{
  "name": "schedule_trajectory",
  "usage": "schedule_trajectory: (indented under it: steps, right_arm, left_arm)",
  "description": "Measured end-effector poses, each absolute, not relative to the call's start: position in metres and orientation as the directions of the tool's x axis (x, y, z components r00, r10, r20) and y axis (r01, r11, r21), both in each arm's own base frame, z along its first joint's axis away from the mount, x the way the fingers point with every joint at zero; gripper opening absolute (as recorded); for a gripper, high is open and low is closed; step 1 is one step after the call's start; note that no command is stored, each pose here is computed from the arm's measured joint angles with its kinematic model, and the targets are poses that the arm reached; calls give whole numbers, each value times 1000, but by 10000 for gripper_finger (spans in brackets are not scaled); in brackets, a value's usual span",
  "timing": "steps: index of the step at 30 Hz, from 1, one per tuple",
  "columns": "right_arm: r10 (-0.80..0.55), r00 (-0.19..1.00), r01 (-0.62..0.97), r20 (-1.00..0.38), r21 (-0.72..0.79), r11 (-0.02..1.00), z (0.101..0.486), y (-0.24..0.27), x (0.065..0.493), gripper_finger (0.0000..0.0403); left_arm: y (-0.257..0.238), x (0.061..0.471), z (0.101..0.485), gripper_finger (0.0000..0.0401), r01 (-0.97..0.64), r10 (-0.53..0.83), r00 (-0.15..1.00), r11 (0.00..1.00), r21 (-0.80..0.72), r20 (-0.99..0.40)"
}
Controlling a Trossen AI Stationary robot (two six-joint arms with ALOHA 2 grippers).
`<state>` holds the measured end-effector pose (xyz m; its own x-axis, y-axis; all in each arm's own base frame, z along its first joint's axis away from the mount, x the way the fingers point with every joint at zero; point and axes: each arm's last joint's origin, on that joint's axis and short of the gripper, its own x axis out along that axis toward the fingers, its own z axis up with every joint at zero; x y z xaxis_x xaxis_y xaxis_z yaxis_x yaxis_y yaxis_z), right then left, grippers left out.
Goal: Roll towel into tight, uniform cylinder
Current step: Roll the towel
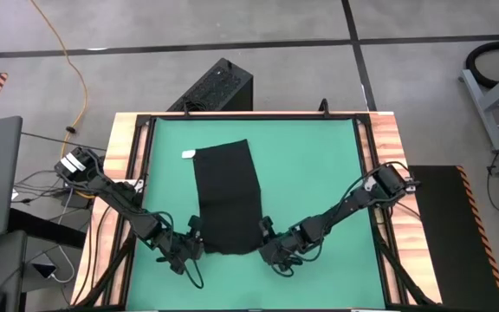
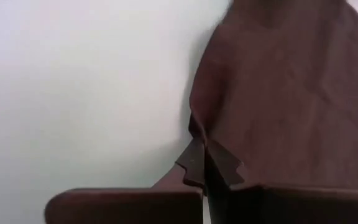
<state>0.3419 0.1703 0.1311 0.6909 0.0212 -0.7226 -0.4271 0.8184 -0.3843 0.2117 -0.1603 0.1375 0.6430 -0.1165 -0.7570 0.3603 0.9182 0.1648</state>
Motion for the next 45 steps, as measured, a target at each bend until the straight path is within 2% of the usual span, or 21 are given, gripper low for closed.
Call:
schedule_trajectory:
  steps: [10,15,22,28,39,45]
  right_arm:
    - [66,749,-358,-660,-318,878,154,201,345,15]
    - [57,730,-327,-681,-275,904,158,203,345,17]
    - [29,711,-214,-702,-177,961,157,190,349,16]
    - [85,703,-173,-706,-54,983,166,181,352,16]
    - [42,672,-91,-739,-26,996,165,161,357,16]
    - [10,651,-51,-759,-30,998,163,151,359,17]
  left_arm:
    - [-181,216,152,0,338,-282,734,941,-27,-617]
    - [-191,210,156,0,334,-327,743,937,-101,-584]
    - [-192,208,156,0,181,-245,790,969,-168,-562]
    - [-191,208,156,0,69,-211,803,962,-264,-558]
    - [-189,192,147,0,-208,-7,805,933,-293,-594]
    - [-189,187,144,0,-258,38,797,924,-283,-603]
